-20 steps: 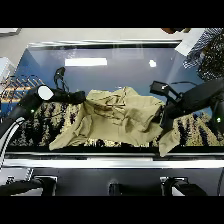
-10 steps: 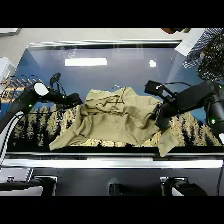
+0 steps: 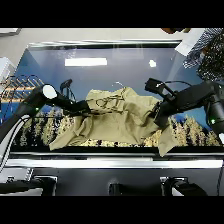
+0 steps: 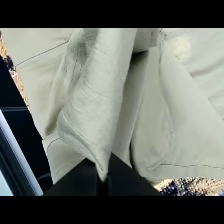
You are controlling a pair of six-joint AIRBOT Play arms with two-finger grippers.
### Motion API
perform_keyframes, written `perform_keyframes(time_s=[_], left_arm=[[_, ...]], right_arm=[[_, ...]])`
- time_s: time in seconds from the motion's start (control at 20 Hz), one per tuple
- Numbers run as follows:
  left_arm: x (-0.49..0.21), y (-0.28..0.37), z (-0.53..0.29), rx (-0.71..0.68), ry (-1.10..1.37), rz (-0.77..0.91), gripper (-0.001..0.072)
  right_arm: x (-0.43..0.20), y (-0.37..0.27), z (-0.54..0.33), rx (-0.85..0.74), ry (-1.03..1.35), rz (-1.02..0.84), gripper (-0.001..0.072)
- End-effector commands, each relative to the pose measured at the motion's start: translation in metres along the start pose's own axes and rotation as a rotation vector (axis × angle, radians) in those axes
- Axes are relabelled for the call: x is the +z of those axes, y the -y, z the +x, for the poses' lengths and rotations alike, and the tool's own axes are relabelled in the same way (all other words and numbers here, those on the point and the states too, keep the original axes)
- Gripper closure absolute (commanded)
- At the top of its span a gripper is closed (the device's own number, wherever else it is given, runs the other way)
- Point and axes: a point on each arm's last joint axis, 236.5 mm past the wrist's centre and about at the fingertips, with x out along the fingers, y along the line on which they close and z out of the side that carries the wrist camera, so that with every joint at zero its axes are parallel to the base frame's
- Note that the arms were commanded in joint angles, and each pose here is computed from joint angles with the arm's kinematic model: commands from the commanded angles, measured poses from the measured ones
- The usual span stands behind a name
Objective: Fold the clothes and pants, and hang the long-sleeved shirts on hangers.
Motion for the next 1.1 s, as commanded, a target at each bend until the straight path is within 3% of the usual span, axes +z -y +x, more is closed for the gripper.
perform_keyframes(time_s=[0.0,0.35,0.5,0.65,0.75,0.95,1.05], left_arm=[[-0.016,-0.008,0.019,0.068,-0.027,-0.046,0.0104],[0.017,-0.008,0.037,0.037,0.093,-0.160,0.0113],[0.016,-0.014,0.048,0.050,0.075,-0.181,0.0253],[0.012,-0.020,0.061,0.062,0.046,-0.196,0.0272],[0.015,-0.021,0.060,0.059,0.057,-0.196,0.0548],[0.031,-0.024,0.042,0.049,0.083,-0.155,0.0689],[0.039,-0.026,0.022,0.045,0.088,-0.117,0.0690]], right_arm=[[0.002,0.003,0.000,-0.011,0.008,0.014,0.0689],[0.004,0.000,0.000,0.001,0.018,0.018,0.0688],[0.005,0.000,0.000,0.002,0.021,0.019,0.0688],[0.005,-0.001,0.000,0.003,0.021,0.019,0.0688],[0.005,-0.001,0.000,0.004,0.020,0.019,0.0688],[-0.001,-0.012,0.000,0.049,-0.005,0.018,0.0688],[-0.002,-0.016,-0.003,0.058,-0.009,0.014,0.0688]])
